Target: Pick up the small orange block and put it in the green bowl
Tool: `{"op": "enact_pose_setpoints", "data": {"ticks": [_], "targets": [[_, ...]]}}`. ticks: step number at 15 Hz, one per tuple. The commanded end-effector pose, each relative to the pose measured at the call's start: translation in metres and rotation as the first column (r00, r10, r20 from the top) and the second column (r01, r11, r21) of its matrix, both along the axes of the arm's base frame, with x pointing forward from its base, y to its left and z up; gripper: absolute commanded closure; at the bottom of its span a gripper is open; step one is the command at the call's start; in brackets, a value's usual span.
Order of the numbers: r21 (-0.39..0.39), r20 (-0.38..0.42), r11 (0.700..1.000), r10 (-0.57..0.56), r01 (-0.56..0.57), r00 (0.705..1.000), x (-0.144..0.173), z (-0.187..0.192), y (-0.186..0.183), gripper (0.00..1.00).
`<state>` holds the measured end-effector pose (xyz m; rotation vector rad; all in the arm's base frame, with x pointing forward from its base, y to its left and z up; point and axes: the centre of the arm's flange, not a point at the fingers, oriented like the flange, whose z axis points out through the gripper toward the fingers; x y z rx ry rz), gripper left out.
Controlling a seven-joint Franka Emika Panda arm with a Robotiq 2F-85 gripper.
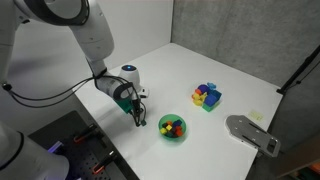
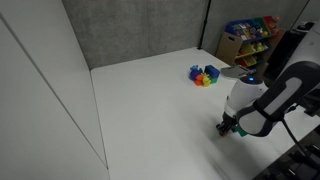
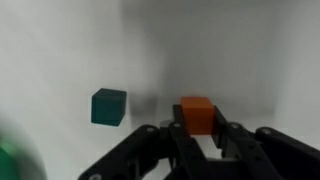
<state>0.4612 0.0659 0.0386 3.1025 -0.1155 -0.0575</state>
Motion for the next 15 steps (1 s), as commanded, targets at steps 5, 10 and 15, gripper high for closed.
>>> {"op": "enact_pose_setpoints", "data": {"ticks": [5, 10, 15], "targets": [[-0.018, -0.013, 0.995, -0.095, 0.095, 0.995, 0.029, 0.075, -0.040, 0.90], [-0.063, 0.022, 0.979, -0.192, 0.193, 0.981, 0.050, 0.111, -0.097, 0.90], [-0.098, 0.037, 0.949, -0.297, 0.299, 0.954, 0.060, 0.131, -0.162, 0.90]]}}
